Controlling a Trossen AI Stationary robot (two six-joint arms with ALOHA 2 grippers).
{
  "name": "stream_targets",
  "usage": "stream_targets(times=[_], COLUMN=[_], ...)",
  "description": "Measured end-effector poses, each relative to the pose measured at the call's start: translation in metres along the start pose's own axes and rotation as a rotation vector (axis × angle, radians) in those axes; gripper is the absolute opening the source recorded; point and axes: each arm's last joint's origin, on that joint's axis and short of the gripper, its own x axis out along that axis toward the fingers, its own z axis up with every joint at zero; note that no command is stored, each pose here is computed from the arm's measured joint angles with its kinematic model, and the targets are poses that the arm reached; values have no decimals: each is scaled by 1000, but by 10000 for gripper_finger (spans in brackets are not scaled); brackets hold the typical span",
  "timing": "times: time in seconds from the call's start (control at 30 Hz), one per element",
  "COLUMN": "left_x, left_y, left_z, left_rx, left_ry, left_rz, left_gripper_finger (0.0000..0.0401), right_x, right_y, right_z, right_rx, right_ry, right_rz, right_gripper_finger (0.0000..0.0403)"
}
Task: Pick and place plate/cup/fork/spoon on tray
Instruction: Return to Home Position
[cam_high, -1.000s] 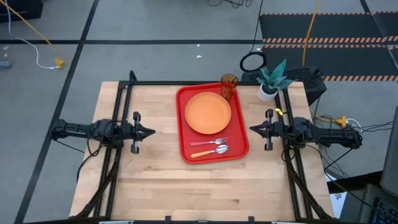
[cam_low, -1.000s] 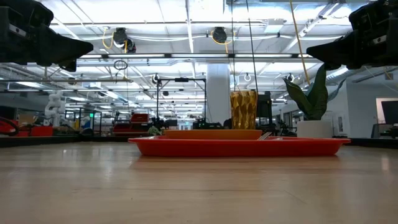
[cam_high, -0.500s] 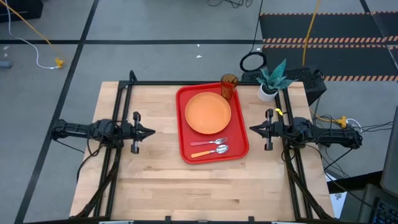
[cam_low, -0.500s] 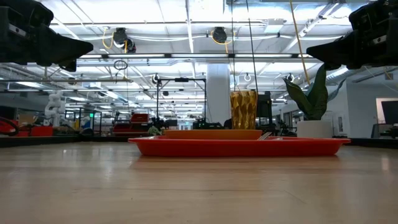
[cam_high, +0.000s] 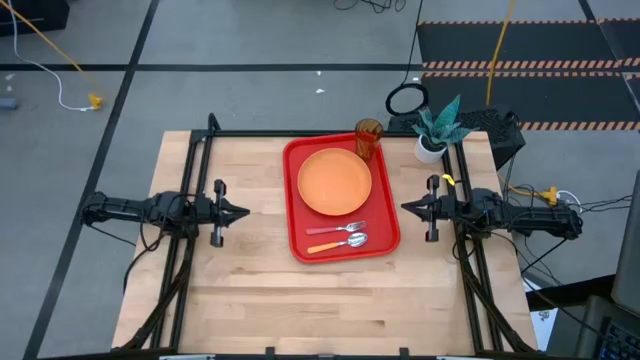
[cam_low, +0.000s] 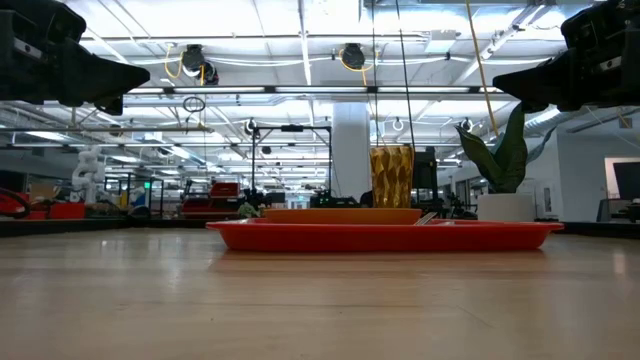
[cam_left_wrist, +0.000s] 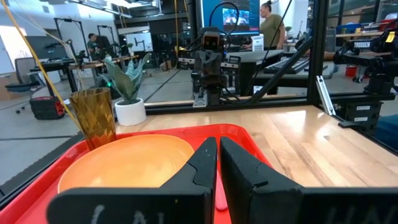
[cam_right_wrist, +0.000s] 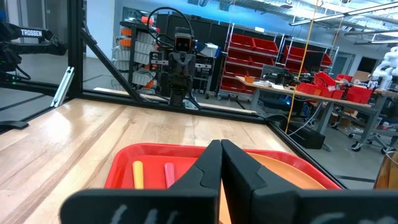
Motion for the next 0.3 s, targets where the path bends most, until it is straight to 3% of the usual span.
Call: stream_targets(times=[0.3], left_x=[0], left_y=[0], left_z=[0], left_rx=[0], left_ry=[0], left_rz=[-3], left_gripper_finger=[24], right_x=[0], right_y=[0], right_z=[0], right_rx=[0], right_ry=[0], right_rz=[-1], right_gripper_finger=[0])
